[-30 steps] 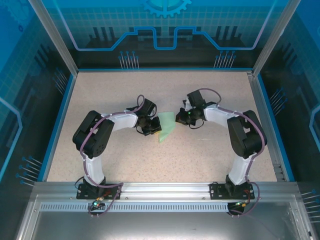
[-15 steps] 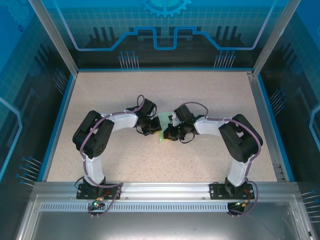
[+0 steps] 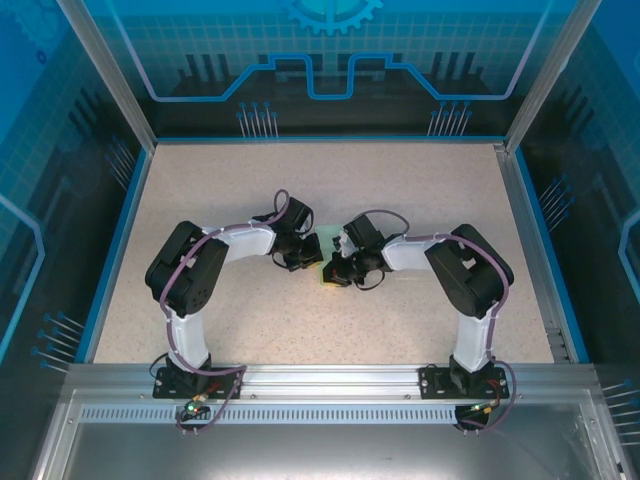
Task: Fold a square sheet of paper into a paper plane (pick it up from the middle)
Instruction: Third fold the triangle at the center of the table.
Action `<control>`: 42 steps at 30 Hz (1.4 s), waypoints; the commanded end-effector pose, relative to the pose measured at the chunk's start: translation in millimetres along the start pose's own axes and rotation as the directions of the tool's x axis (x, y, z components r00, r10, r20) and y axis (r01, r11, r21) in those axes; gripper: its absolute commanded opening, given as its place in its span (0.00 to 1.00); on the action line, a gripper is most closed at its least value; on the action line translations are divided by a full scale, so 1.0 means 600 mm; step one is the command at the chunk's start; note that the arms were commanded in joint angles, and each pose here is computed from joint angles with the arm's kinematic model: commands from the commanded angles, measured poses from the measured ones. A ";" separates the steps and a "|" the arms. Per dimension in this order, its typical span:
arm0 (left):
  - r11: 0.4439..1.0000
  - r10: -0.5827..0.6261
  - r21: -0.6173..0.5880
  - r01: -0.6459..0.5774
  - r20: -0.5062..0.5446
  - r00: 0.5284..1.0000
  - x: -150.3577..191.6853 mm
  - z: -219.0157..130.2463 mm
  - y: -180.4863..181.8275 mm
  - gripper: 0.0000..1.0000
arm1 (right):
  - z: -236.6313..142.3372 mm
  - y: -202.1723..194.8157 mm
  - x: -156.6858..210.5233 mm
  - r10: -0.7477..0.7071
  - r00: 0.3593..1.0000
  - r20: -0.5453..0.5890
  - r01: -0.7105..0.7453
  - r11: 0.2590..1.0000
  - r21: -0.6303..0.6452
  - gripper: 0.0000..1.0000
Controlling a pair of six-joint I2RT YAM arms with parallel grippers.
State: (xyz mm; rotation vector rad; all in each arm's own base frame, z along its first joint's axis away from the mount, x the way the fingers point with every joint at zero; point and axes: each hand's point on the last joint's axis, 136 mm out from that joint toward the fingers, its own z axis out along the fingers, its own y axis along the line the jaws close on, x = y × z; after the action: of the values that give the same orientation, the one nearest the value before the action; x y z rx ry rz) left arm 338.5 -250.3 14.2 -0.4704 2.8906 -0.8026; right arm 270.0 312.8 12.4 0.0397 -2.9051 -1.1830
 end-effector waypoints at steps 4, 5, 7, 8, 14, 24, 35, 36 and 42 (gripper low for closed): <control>0.990 -0.028 -0.136 0.025 -0.020 0.999 0.016 0.021 0.060 0.00 | 0.014 -0.007 0.015 -0.002 0.999 -0.045 0.003 1.000 0.031 0.00; 0.991 -0.027 -0.135 0.024 -0.020 0.999 0.017 0.021 0.059 0.00 | 0.012 -0.002 0.012 -0.008 0.999 -0.040 0.009 1.000 0.022 0.00; 0.991 -0.028 -0.134 0.025 -0.020 0.999 0.017 0.021 0.058 0.00 | 0.004 0.014 0.009 -0.031 0.999 -0.027 0.031 1.000 -0.004 0.00; 0.991 -0.028 -0.134 0.025 -0.020 0.999 0.017 0.021 0.058 0.01 | -0.001 0.023 0.008 -0.043 0.999 -0.019 0.043 0.999 -0.021 0.00; 0.990 -0.028 -0.136 0.025 -0.018 0.999 0.016 0.021 0.058 0.00 | -0.005 0.039 0.018 -0.078 0.997 -0.028 0.077 0.996 -0.051 0.00; 0.989 -0.030 -0.145 0.027 -0.016 0.999 0.017 0.022 0.063 0.01 | 0.023 0.009 0.027 -0.034 0.997 -0.072 0.034 0.999 0.003 0.00; 0.989 -0.029 -0.149 0.026 -0.014 0.999 0.017 0.021 0.064 0.00 | -0.024 0.051 0.004 -0.085 0.996 0.017 0.085 0.996 -0.037 0.00; 0.989 -0.028 -0.148 0.026 -0.013 1.000 0.017 0.021 0.064 0.00 | -0.038 0.053 -0.004 -0.090 0.995 0.046 0.091 0.995 -0.032 0.00; 0.989 -0.025 -0.145 0.023 -0.012 1.000 0.014 0.020 0.061 0.00 | -0.047 0.013 -0.033 -0.059 0.996 0.071 0.056 0.997 0.045 0.00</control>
State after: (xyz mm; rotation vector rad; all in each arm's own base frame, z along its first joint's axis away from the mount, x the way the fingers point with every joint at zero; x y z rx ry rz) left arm 339.0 -249.7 13.5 -0.4692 2.8871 -0.7865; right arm 284.4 312.0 50.4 0.1140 -2.9847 -1.2414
